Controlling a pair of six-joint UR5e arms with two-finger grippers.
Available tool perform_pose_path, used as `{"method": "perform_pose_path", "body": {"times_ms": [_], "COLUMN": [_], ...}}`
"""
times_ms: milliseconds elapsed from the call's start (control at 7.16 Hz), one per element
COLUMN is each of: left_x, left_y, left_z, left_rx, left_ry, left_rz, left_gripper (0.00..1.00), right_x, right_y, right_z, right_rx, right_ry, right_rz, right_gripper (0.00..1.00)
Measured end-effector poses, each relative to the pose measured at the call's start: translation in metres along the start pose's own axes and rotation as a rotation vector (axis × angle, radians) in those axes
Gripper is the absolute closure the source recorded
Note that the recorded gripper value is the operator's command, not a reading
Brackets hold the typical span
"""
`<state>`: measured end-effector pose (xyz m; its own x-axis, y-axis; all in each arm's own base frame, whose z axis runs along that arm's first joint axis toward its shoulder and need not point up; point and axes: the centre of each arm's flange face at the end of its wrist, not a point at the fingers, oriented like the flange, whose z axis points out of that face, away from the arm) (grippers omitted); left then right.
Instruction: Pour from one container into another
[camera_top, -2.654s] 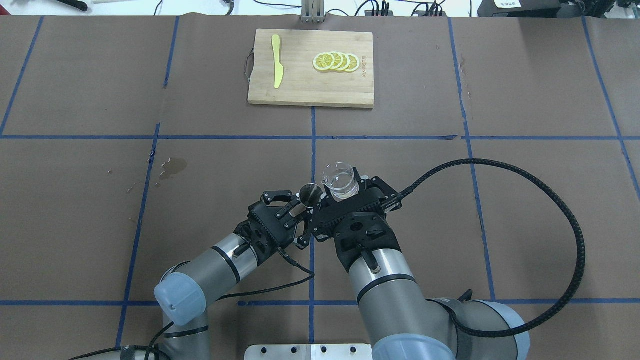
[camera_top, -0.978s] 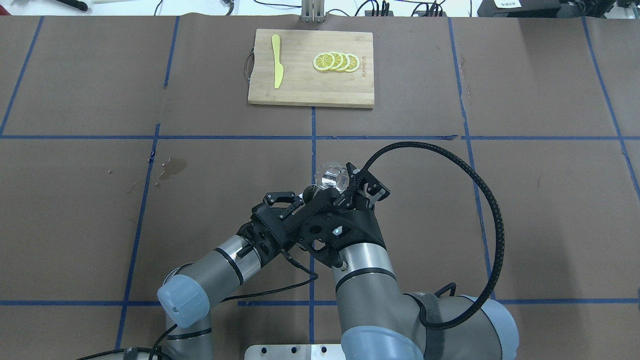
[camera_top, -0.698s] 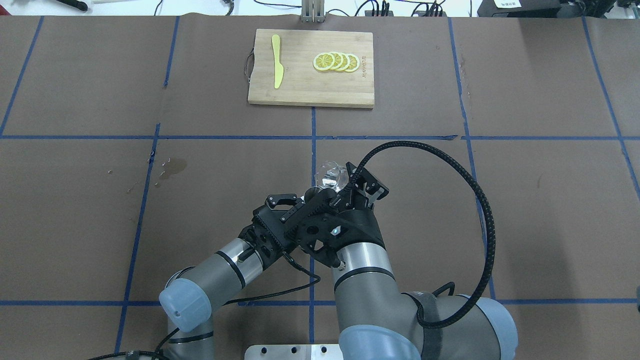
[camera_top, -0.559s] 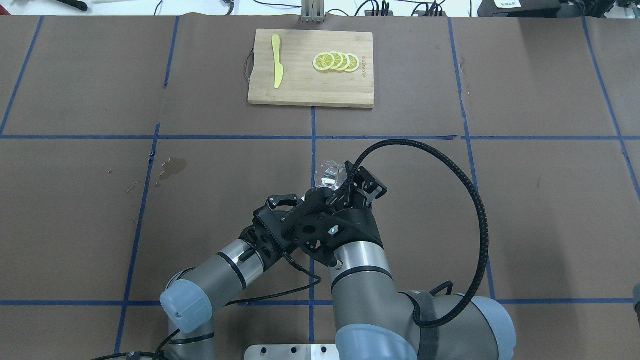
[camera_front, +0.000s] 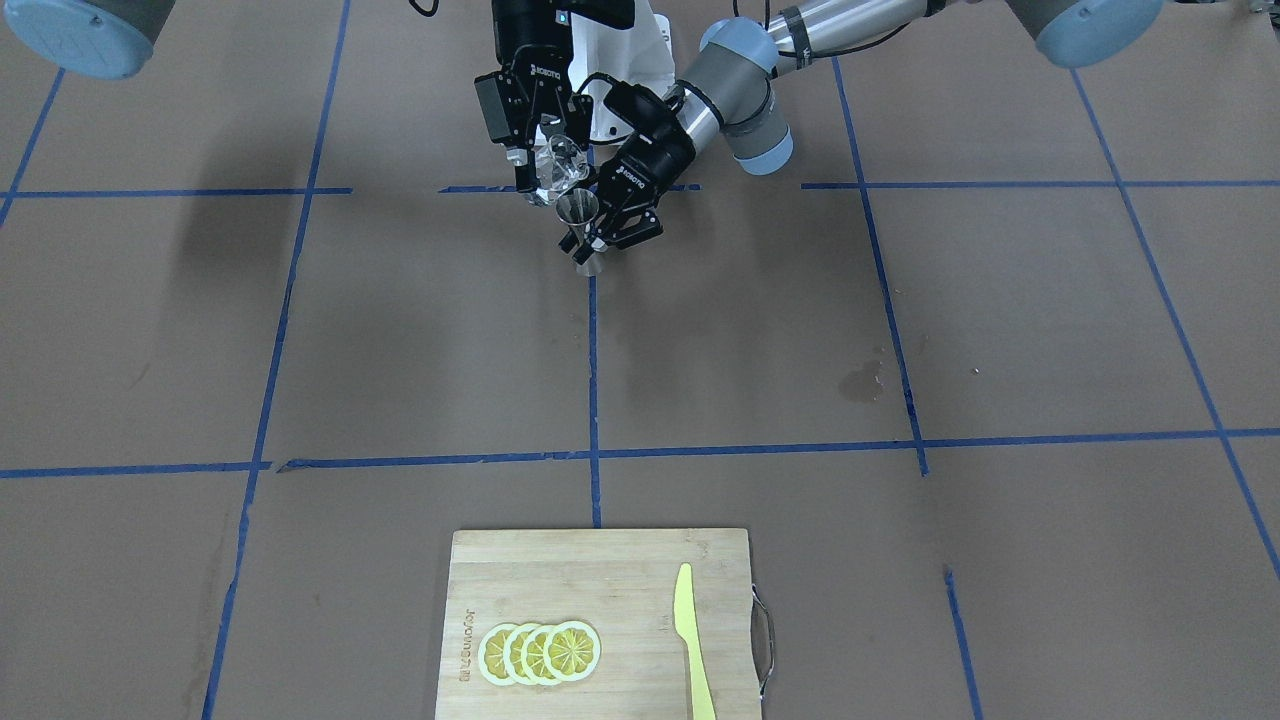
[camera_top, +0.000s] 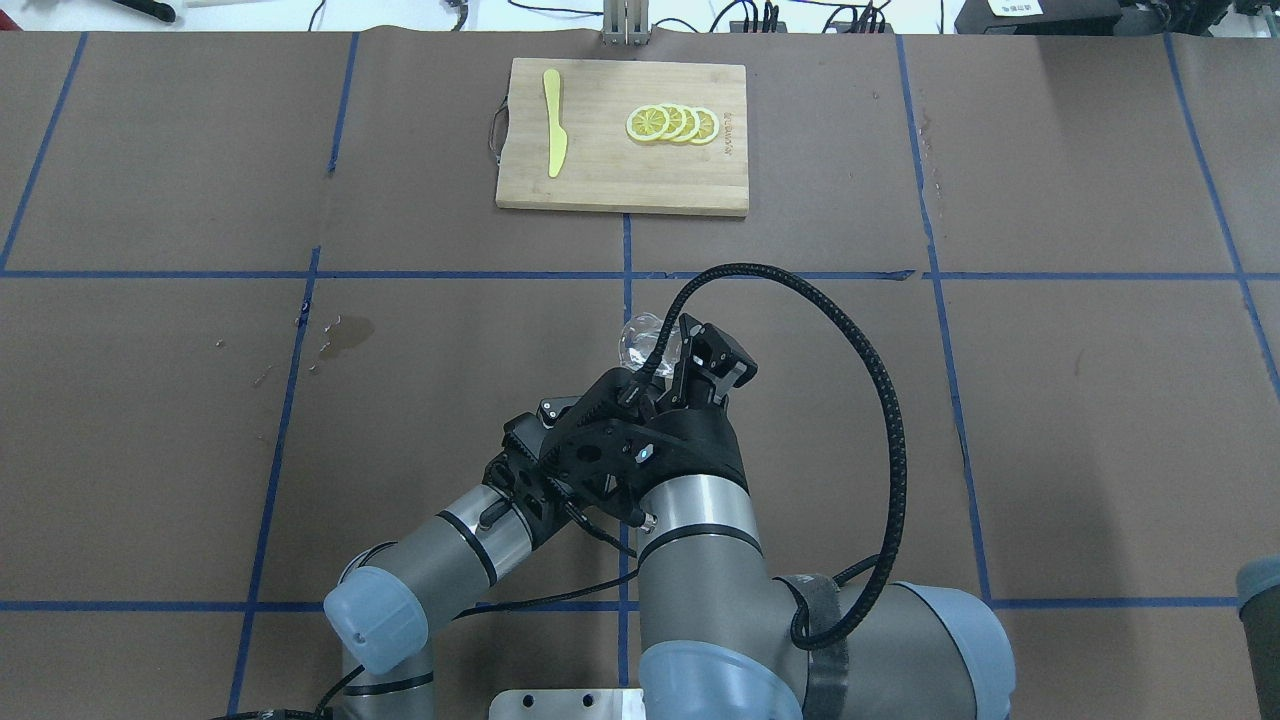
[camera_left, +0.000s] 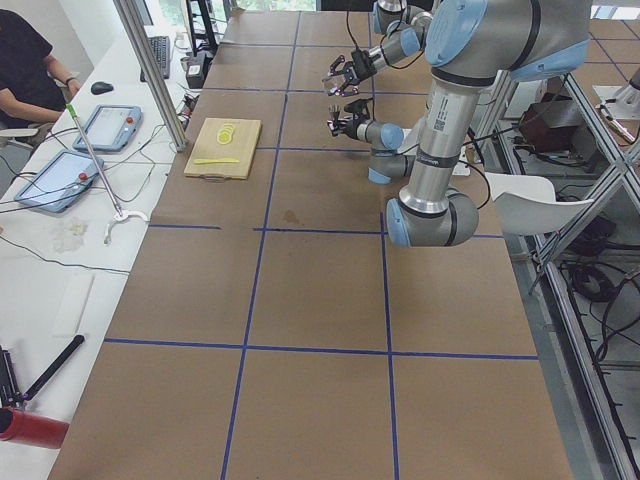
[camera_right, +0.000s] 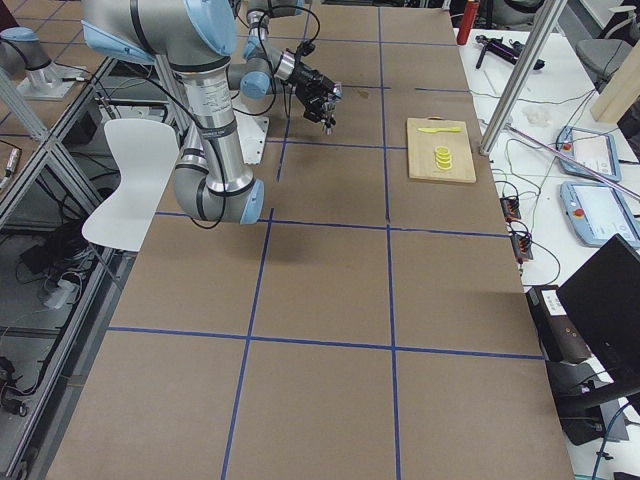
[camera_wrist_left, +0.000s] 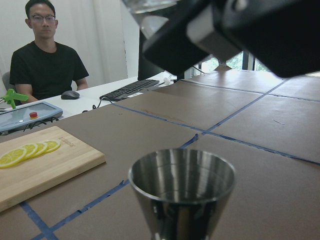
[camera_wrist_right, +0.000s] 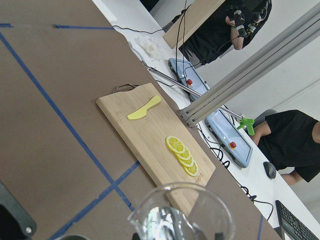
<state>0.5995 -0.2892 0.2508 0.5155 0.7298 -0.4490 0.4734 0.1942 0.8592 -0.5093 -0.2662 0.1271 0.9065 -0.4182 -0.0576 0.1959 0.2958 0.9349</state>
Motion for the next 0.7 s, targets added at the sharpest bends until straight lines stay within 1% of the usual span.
{"method": "perform_pose_path", "body": {"times_ms": [419, 698], "left_x": [0.0002, 0.0009], "left_y": [0.0032, 0.0051], "left_z": [0.0005, 0.0023], "left_rx": [-0.005, -0.01], "left_ry": [-0.001, -0.004], "left_rz": [0.005, 0.013], "left_gripper": [1.0, 1.0], "right_x": [-0.0017, -0.0032], "right_y": [0.0017, 0.0038], "right_z": [0.0053, 0.007], "right_rx": [-0.008, -0.026], "right_ry": [0.009, 0.016], "right_rz": [-0.076, -0.141], "right_gripper": [1.0, 1.0]}}
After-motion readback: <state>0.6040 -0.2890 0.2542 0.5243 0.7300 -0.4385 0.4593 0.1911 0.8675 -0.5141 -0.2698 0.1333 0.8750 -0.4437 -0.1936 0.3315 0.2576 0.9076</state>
